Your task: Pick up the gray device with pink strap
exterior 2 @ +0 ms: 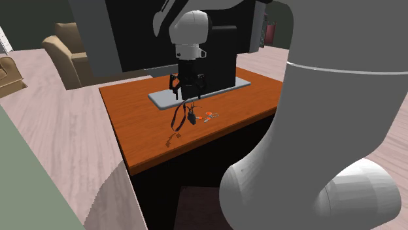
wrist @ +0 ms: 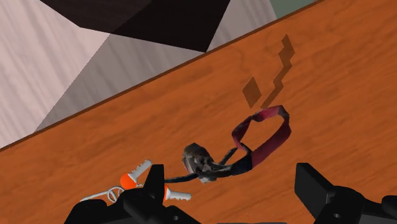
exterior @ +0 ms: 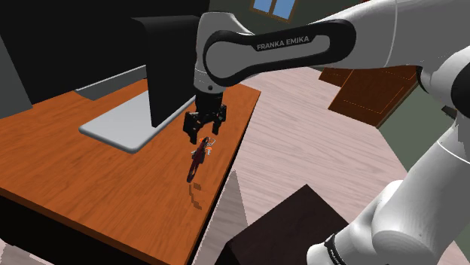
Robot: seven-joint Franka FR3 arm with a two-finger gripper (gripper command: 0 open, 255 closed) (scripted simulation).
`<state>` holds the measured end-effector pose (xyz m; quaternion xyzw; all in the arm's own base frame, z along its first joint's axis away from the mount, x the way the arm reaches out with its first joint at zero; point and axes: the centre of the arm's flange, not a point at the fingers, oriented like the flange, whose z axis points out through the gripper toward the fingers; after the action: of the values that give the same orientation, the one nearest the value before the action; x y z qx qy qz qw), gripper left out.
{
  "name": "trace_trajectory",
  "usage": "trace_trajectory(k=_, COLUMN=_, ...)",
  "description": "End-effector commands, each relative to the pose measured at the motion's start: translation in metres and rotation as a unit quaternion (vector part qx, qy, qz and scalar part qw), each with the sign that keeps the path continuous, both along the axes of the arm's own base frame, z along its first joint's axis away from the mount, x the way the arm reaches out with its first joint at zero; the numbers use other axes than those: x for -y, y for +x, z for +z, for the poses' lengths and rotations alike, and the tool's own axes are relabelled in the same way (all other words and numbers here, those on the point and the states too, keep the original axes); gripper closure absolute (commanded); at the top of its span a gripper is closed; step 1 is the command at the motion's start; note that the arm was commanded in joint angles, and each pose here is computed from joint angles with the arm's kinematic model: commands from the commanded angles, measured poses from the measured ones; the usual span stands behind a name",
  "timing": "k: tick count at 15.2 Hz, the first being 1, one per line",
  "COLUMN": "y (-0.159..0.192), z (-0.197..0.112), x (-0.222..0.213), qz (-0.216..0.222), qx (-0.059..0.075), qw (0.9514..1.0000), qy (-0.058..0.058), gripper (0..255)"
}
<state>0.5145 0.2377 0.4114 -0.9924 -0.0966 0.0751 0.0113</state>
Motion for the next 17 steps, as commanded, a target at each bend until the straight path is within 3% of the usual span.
trace_trajectory(k=1, y=0.001, z=-0.010, x=-0.001, qz=0.000, qx=0.000, qw=1.0000, qy=0.000, gripper=0)
trace_trajectory(k=6, y=0.001, z=-0.029, x=-0.001, qz=0.000, qx=0.000, qw=1.0000, qy=0.000, gripper=0)
trace_trajectory(k=7, y=0.000, z=-0.029, x=-0.001, qz=0.000, qx=0.000, qw=1.0000, qy=0.000, gripper=255)
trace_trajectory(k=17, y=0.001, z=-0.024, x=-0.001, qz=0.000, qx=0.000, qw=1.0000, qy=0.000, gripper=255)
